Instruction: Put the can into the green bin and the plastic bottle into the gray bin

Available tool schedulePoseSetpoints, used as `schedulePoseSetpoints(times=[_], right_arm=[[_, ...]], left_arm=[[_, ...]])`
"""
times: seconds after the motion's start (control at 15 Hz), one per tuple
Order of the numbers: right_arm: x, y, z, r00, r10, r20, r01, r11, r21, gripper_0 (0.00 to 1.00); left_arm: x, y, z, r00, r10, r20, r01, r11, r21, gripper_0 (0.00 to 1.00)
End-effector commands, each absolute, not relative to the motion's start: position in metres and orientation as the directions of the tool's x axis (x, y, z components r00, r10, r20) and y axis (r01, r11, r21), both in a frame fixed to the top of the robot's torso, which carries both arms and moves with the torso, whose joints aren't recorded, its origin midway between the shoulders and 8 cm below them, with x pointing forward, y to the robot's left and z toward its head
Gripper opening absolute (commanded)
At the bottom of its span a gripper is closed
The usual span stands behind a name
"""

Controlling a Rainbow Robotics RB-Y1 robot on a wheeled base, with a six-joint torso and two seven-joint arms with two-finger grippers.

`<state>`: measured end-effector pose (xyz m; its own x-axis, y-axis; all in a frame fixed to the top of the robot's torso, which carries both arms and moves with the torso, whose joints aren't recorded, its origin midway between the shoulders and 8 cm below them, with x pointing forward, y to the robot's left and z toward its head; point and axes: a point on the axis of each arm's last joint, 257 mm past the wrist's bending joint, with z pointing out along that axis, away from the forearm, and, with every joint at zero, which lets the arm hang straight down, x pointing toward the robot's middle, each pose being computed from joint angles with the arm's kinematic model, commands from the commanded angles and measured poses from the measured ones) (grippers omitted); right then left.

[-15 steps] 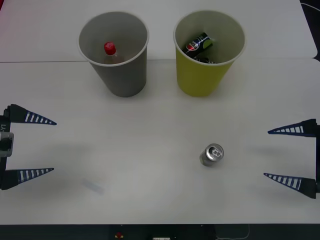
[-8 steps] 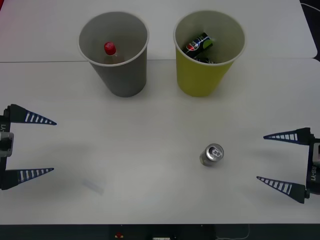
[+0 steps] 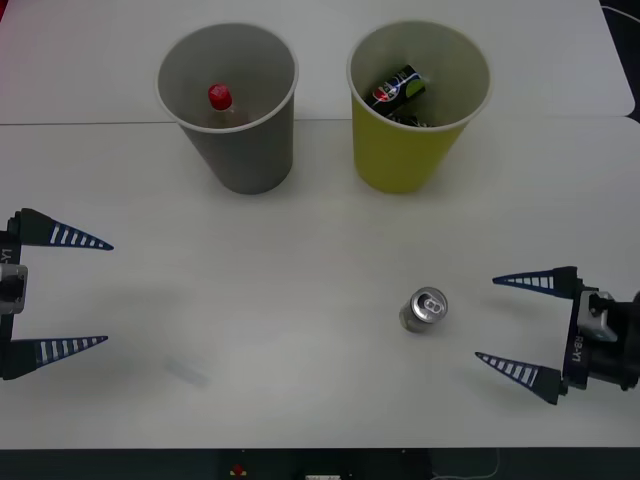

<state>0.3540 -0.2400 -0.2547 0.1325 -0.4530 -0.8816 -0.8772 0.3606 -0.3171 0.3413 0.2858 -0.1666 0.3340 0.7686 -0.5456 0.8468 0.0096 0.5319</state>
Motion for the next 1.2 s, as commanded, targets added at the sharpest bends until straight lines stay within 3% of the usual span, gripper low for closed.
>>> schedulePoseSetpoints(times=[0.07, 0.53, 1.2], right_arm=[[0.359, -0.228, -0.264, 0.127, -0.427, -0.895, -0.88, 0.368, -0.3, 1.0], [0.376, -0.193, -0.284, 0.141, -0.405, -0.904, -0.866, 0.392, -0.31, 1.0], [0.397, -0.158, -0.306, 0.127, -0.326, -0.937, -0.868, 0.422, -0.264, 1.0]], left_arm=[[0.341, 0.286, -0.167, 0.334, 0.769, -0.546, 0.847, 0.01, 0.532, 1.0], [0.341, 0.286, -0.167, 0.334, 0.769, -0.546, 0.847, 0.01, 0.532, 1.0], [0.341, 0.286, -0.167, 0.334, 0.769, -0.546, 0.847, 0.01, 0.532, 1.0]])
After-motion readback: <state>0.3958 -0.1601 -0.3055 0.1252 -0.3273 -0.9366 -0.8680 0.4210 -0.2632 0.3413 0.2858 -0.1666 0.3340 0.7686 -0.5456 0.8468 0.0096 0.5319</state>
